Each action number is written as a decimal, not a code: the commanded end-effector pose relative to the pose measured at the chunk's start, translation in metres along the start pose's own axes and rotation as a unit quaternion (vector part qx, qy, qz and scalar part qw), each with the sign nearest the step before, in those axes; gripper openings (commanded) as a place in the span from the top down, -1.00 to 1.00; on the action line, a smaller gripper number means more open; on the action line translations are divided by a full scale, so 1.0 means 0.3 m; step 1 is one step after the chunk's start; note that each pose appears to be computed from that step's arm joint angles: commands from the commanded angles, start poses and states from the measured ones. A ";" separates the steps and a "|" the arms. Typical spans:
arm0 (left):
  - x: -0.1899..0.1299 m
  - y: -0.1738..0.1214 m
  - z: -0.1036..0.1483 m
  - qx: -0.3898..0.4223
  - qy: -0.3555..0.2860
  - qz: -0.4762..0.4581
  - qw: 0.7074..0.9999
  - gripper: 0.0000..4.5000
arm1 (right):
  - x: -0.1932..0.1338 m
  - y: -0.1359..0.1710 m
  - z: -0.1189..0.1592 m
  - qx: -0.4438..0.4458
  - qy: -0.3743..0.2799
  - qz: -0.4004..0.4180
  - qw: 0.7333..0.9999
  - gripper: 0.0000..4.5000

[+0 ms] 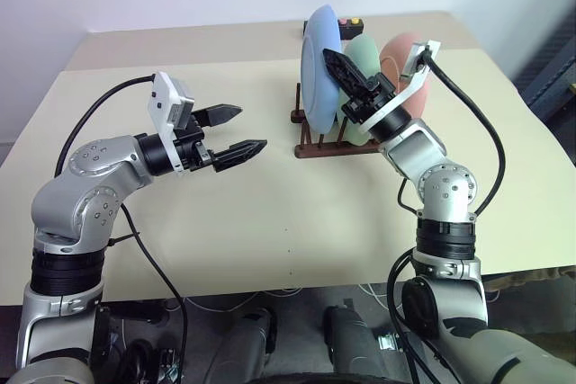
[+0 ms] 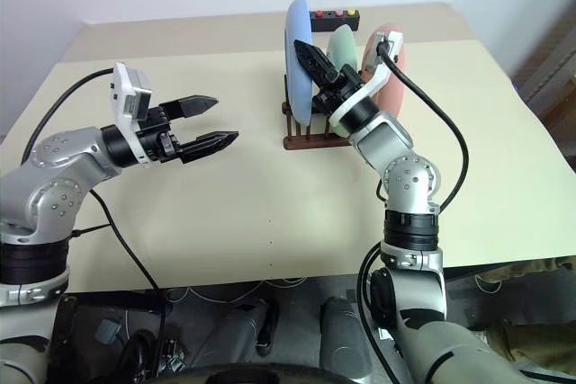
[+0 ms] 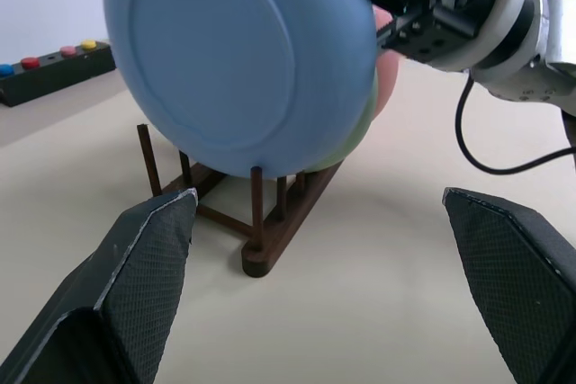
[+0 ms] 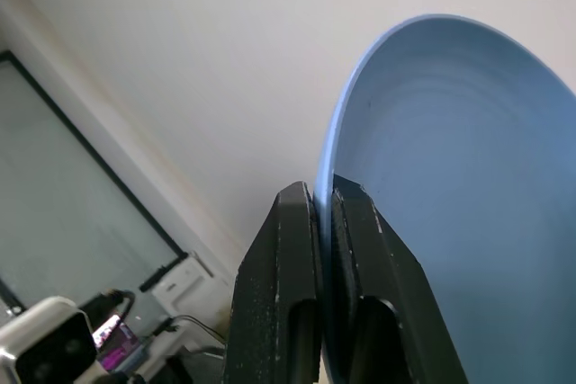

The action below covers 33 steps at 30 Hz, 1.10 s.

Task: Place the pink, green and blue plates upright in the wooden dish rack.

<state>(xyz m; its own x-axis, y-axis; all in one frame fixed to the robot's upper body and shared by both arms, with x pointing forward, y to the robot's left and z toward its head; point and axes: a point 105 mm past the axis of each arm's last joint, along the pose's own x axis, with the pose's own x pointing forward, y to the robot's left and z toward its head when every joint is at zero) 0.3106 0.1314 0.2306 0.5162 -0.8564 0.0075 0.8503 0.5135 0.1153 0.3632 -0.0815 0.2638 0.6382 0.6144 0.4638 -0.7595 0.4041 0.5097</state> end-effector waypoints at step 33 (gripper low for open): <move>0.002 -0.017 0.051 0.020 -0.018 -0.009 1.000 -1.00 | 0.016 -0.001 0.055 -0.190 -0.015 -0.023 0.981 -0.97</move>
<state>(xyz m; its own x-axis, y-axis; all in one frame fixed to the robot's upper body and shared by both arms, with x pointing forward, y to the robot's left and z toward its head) 0.3090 0.1291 0.2313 0.5089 -0.8608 0.0085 0.8560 0.5071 0.1011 0.3771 -0.0927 0.2540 0.7182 0.5680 0.4020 -0.6893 0.6597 0.2994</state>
